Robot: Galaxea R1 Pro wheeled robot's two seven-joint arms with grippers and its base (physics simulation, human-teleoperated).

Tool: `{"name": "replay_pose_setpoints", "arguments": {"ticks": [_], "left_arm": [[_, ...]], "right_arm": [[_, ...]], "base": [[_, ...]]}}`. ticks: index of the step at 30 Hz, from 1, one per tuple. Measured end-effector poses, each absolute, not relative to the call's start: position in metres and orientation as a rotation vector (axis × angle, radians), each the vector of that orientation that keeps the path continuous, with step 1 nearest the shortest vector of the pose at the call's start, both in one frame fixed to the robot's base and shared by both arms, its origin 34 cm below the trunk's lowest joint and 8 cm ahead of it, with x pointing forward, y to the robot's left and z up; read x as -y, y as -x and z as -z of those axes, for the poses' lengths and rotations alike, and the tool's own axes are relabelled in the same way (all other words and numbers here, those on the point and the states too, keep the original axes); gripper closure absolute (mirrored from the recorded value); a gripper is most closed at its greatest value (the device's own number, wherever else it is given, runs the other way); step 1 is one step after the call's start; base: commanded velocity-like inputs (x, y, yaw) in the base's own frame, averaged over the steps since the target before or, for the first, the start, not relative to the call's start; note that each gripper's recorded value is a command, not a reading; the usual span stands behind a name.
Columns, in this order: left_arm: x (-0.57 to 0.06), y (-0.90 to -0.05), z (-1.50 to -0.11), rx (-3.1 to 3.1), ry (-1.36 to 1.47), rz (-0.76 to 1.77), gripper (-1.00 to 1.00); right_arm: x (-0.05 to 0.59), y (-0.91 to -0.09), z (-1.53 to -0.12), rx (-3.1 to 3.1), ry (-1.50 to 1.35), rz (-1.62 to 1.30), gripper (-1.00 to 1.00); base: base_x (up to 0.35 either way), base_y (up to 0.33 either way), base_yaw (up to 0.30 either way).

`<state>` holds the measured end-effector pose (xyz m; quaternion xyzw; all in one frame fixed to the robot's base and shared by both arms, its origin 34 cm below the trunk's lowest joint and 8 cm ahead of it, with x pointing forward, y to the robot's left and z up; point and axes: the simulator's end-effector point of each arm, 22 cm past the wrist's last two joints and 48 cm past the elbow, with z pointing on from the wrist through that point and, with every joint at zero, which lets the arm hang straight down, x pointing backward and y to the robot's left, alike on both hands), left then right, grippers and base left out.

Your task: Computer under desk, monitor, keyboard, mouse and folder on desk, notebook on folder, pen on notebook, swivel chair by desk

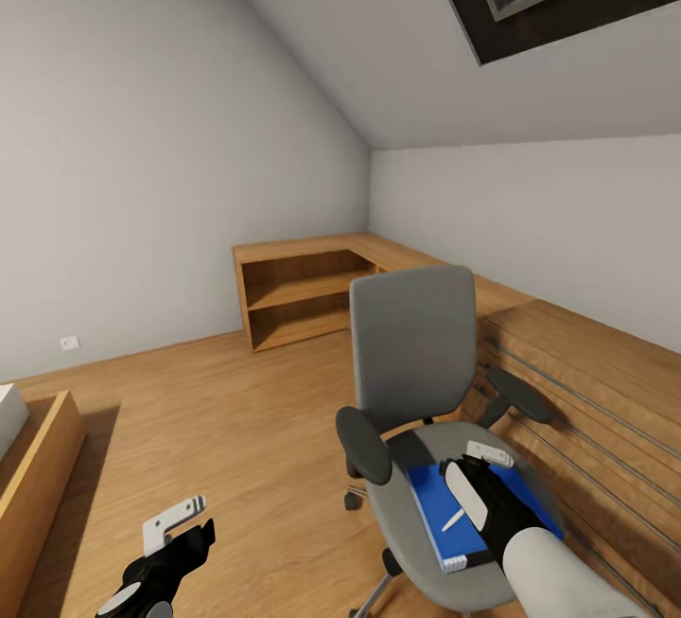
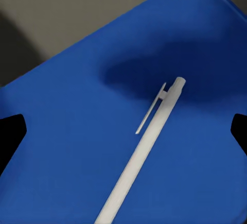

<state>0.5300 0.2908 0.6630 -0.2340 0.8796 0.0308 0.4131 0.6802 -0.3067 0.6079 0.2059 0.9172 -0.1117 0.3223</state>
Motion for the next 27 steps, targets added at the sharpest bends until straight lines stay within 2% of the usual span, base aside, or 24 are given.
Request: {"name": "replay_pose_setpoints", "arguments": {"ticks": [27], "left_arm": [[-0.289, -0.526, -0.631, -2.211, 0.588, -0.074, -1.0]], "right_arm": [[0.307, -0.676, -0.576, -2.407, -0.541, 0.292, -1.0]], "base": [[0.0, 0.0, 0.0]]}}
